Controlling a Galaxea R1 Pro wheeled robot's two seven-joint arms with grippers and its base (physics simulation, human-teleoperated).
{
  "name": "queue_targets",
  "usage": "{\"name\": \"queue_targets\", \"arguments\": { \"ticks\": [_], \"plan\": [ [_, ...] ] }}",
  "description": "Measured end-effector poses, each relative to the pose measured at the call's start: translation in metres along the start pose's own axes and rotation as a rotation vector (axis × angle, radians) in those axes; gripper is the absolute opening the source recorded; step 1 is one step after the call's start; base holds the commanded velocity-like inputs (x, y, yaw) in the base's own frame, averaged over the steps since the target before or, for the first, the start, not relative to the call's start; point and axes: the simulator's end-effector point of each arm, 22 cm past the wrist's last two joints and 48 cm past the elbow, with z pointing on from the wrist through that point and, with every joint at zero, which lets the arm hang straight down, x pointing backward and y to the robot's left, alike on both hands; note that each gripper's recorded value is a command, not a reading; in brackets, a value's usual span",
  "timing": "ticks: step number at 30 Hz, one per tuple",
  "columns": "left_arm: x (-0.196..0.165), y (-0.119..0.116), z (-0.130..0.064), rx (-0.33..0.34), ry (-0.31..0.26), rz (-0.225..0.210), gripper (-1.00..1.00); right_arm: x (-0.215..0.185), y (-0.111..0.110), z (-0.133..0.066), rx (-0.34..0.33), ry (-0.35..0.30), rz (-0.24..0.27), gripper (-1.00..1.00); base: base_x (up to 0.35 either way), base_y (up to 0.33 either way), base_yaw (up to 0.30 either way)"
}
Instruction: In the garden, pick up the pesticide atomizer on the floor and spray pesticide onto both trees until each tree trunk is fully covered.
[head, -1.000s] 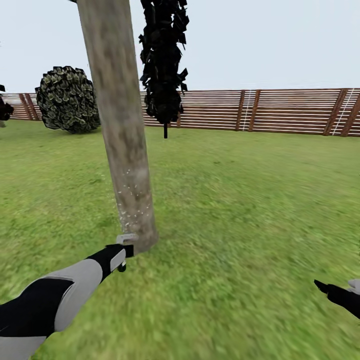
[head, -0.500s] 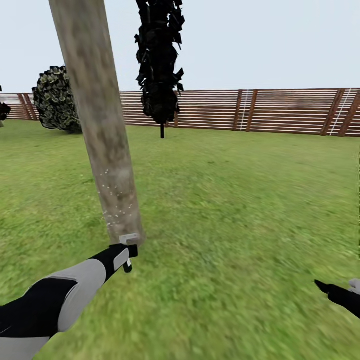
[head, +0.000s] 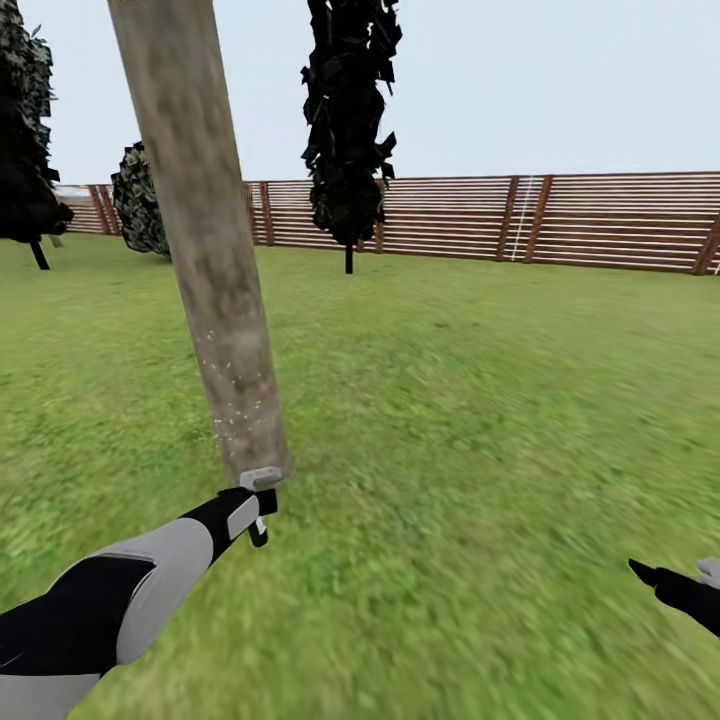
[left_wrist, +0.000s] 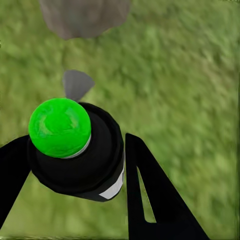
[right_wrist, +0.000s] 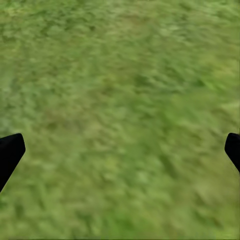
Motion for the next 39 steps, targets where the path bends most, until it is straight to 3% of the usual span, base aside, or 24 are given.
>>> {"name": "queue_targets", "arguments": {
  "ticks": [21, 39],
  "plan": [
    [0.0014, 0.0016, 0.0018, 0.000, 0.003, -0.008, -1.00, 0.0009, -0.0003, 0.0006, 0.001, 0.002, -0.001, 1.00, 0.121, -0.313, 0.192],
    [0.0011, 0.0015, 0.0017, 0.000, 0.001, -0.008, -1.00, 0.0009, -0.0005, 0.0006, 0.002, 0.002, -0.001, 1.00, 0.146, -0.133, 0.137]
  ]
}}
